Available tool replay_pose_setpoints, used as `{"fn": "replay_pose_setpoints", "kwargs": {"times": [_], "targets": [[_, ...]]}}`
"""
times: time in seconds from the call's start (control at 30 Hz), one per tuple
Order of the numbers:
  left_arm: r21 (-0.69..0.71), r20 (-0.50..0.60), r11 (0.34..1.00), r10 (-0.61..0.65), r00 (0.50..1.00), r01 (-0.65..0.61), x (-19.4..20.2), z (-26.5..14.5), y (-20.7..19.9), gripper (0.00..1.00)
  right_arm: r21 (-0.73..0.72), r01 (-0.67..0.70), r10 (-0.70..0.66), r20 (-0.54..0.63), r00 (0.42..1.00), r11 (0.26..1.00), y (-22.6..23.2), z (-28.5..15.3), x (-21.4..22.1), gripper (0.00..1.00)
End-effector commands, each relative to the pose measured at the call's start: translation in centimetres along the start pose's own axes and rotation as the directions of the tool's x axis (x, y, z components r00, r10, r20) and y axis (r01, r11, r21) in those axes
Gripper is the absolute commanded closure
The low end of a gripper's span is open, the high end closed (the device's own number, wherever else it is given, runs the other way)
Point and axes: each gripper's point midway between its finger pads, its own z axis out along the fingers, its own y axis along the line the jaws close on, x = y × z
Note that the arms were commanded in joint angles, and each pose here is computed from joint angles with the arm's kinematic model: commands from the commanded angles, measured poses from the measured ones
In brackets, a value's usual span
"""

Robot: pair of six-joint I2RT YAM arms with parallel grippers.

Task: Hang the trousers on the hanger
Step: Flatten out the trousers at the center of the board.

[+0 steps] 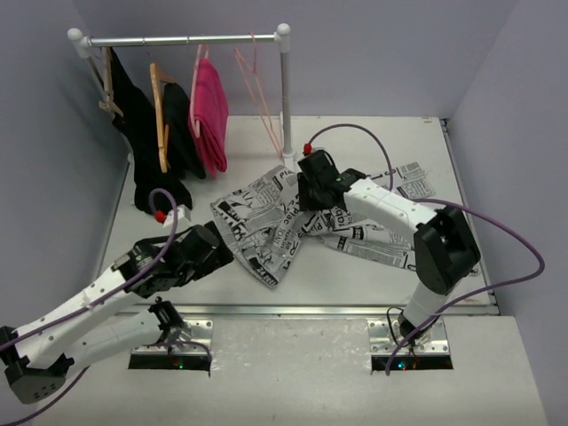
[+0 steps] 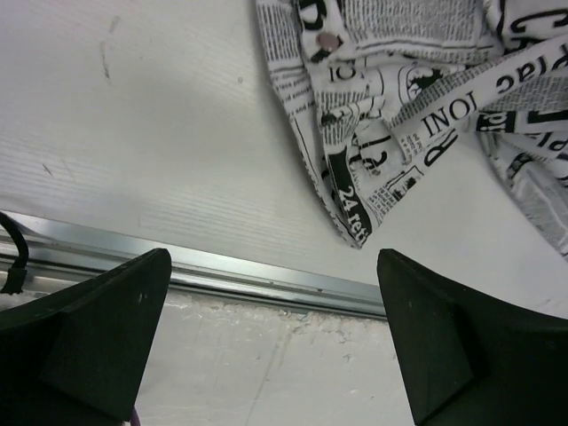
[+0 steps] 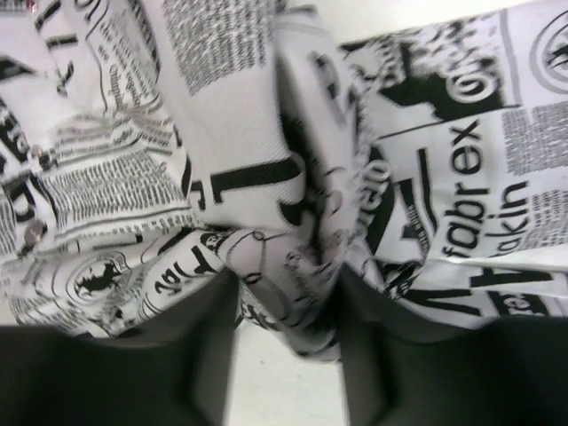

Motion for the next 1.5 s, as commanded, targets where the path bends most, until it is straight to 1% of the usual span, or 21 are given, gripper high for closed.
{"fn": "replay_pose_setpoints", "kwargs": {"times": [0.0, 0.1, 0.2, 0.23, 0.33, 0.43, 0.5, 0.63, 0.7, 0.73, 0.77, 0.83, 0.9, 1.0, 1.03, 1.07, 1.2, 1.27, 1.33, 1.37, 1.47], "targets": [[0.011, -0.065, 1.0, -0.007, 0.998, 0.008, 1.6, 2.5, -2.9, 0.0, -0.15, 0.03, -0.039, -0.061, 0.997, 0.988, 2.6, -1.3, 3.0, 0.42], [0.029, -0.093, 0.999, -0.015, 0.996, 0.018, 2.8, 4.2, -4.0, 0.0, -0.133, 0.028, -0.034, -0.04, 0.999, 0.991, 1.9, -2.3, 2.9, 0.38], [0.011, -0.115, 1.0, -0.008, 0.993, 0.009, 4.2, 6.6, -4.6, 0.01, -0.098, 0.035, -0.032, 0.027, 0.999, 0.995, 0.4, -4.9, 1.9, 0.3], [-0.026, -0.118, 1.0, -0.002, 0.993, -0.001, 4.5, 7.3, -4.3, 0.03, -0.096, 0.038, -0.034, 0.043, 0.998, 0.995, 0.1, -5.9, 1.7, 0.28], [-0.06, -0.132, 0.997, 0.036, 0.991, -0.044, 5.5, 9.4, -4.2, 0.09, -0.116, 0.052, -0.043, 0.077, 0.996, 0.992, -0.4, -8.4, 1.5, 0.22], [-0.101, -0.174, 0.992, 0.057, 0.983, -0.075, 7.1, 10.7, -3.0, 0.29, -0.123, 0.073, -0.061, 0.094, 0.994, 0.99, -1.0, -10.2, 1.6, 0.2], [-0.127, -0.196, 0.989, 0.051, 0.979, -0.077, 8.1, 11.0, -2.0, 0.3, -0.143, 0.087, -0.072, 0.107, 0.992, 0.986, -1.3, -12.0, 1.9, 0.2], [-0.178, -0.211, 0.98, 0.046, 0.976, -0.085, 9.6, 11.2, 0.5, 0.3, -0.166, 0.097, -0.079, 0.115, 0.99, 0.981, -1.8, -13.1, 2.8, 0.2], [-0.18, -0.217, 0.979, 0.05, 0.975, -0.09, 10.2, 11.4, 0.9, 0.33, -0.167, 0.096, -0.078, 0.111, 0.991, 0.981, -2.0, -13.1, 3.3, 0.2], [-0.18, -0.225, 0.979, 0.054, 0.973, -0.096, 10.6, 11.6, 1.1, 0.37, -0.167, 0.095, -0.078, 0.104, 0.991, 0.981, -2.1, -12.9, 3.6, 0.2], [-0.186, -0.229, 0.977, 0.06, 0.972, -0.104, 10.9, 11.9, 1.2, 0.44, -0.169, 0.093, -0.077, 0.098, 0.992, 0.981, -2.1, -12.6, 3.9, 0.2], [-0.222, -0.221, 0.967, 0.075, 0.972, -0.125, 11.1, 12.4, 1.7, 0.67, -0.172, 0.09, -0.076, 0.089, 0.993, 0.981, -2.1, -12.3, 4.4, 0.2], [-0.228, -0.202, 0.966, 0.073, 0.977, -0.119, 10.6, 12.5, 1.3, 0.85, -0.175, 0.095, -0.082, 0.081, 0.993, 0.98, -2.1, -12.0, 4.8, 0.2], [-0.246, -0.142, 0.965, 0.061, 0.988, -0.095, 8.8, 11.5, 1.1, 0.99, -0.155, 0.106, -0.1, 0.042, 0.994, 0.982, -3.0, -11.1, 6.5, 0.19], [-0.253, -0.106, 0.964, 0.051, 0.993, -0.077, 7.9, 11.2, 1.0, 1.0, -0.145, 0.109, -0.106, 0.025, 0.994, 0.983, -3.4, -10.7, 7.3, 0.19], [-0.259, -0.066, 0.964, 0.039, 0.997, -0.055, 7.0, 10.8, 0.8, 1.0, -0.134, 0.112, -0.112, 0.008, 0.994, 0.985, -3.8, -10.4, 8.0, 0.19], [-0.228, 0.104, 0.972, -0.034, 0.994, 0.057, 0.9, 5.6, -0.4, 1.0, -0.059, 0.076, -0.079, -0.049, 0.996, 0.995, -6.4, -9.1, 10.1, 0.19], [-0.177, 0.192, 0.977, -0.085, 0.978, 0.119, -2.4, 2.4, -1.1, 1.0, -0.039, 0.064, -0.067, -0.073, 0.995, 0.997, -7.3, -8.7, 11.0, 0.19], [-0.146, 0.255, 0.978, -0.109, 0.961, 0.149, -4.6, 0.5, -1.4, 1.0, -0.024, 0.065, -0.067, -0.086, 0.994, 0.998, -7.8, -8.4, 11.6, 0.19], [-0.101, 0.3, 0.978, -0.143, 0.943, 0.181, -7.1, -2.3, -1.7, 1.0, -0.012, 0.066, -0.067, -0.098, 0.993, 0.998, -8.2, -8.2, 12.0, 0.18], [-0.01, 0.363, 0.983, -0.17, 0.916, 0.186, -10.4, -5.8, -2.6, 1.0, 0.025, 0.1, -0.095, -0.157, 0.983, 0.995, -9.1, -7.3, 13.2, 0.18]]}}
